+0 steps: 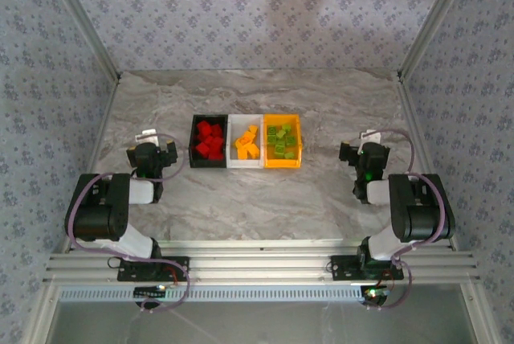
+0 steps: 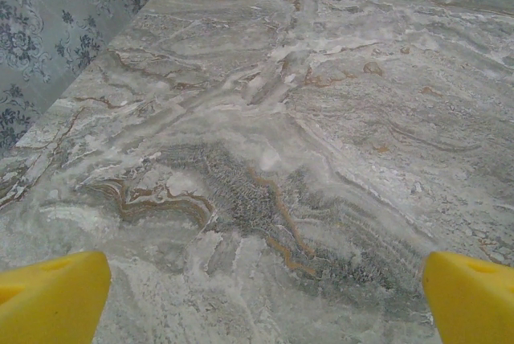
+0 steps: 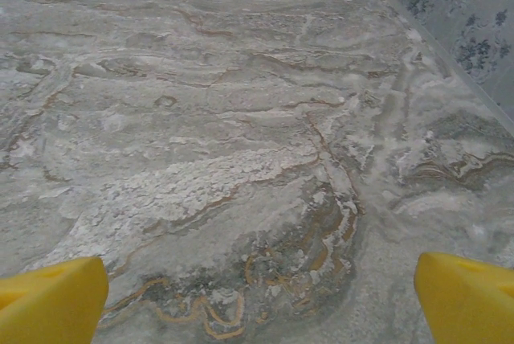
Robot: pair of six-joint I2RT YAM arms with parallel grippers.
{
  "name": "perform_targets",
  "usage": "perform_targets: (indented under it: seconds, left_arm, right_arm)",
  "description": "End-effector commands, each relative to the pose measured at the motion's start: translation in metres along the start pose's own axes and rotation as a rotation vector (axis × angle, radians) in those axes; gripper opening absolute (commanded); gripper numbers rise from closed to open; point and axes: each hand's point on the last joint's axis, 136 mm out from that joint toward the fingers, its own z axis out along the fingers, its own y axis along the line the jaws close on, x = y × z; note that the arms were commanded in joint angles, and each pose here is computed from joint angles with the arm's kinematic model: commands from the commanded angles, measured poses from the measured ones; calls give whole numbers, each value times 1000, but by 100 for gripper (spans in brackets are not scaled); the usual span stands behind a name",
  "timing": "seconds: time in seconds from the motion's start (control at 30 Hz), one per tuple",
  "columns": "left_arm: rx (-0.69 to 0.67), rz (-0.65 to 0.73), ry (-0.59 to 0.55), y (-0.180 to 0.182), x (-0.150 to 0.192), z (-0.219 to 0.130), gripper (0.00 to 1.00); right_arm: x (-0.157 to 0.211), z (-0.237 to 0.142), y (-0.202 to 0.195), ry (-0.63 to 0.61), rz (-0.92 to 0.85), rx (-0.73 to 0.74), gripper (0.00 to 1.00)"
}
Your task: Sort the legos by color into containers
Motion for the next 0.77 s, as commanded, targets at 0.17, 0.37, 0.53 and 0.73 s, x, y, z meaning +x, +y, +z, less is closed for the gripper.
perform_targets:
  seconds: [0.17, 0.37, 0.53, 0.73]
  left_arm:
    - [12, -31, -58, -2, -19, 0, 100]
    - [11, -29, -55, -2, -19, 0, 100]
    - [14, -27, -52, -3, -17, 1, 100]
    - [15, -26, -53, -3, -18, 1, 100]
  right_arm:
    - [-13, 1, 3, -36, 7, -16, 100]
    - [-13, 1, 3, -37, 7, -15, 100]
    - [-13, 1, 3, -37, 7, -15, 100]
    - [-13, 1, 3, -37, 7, -16, 100]
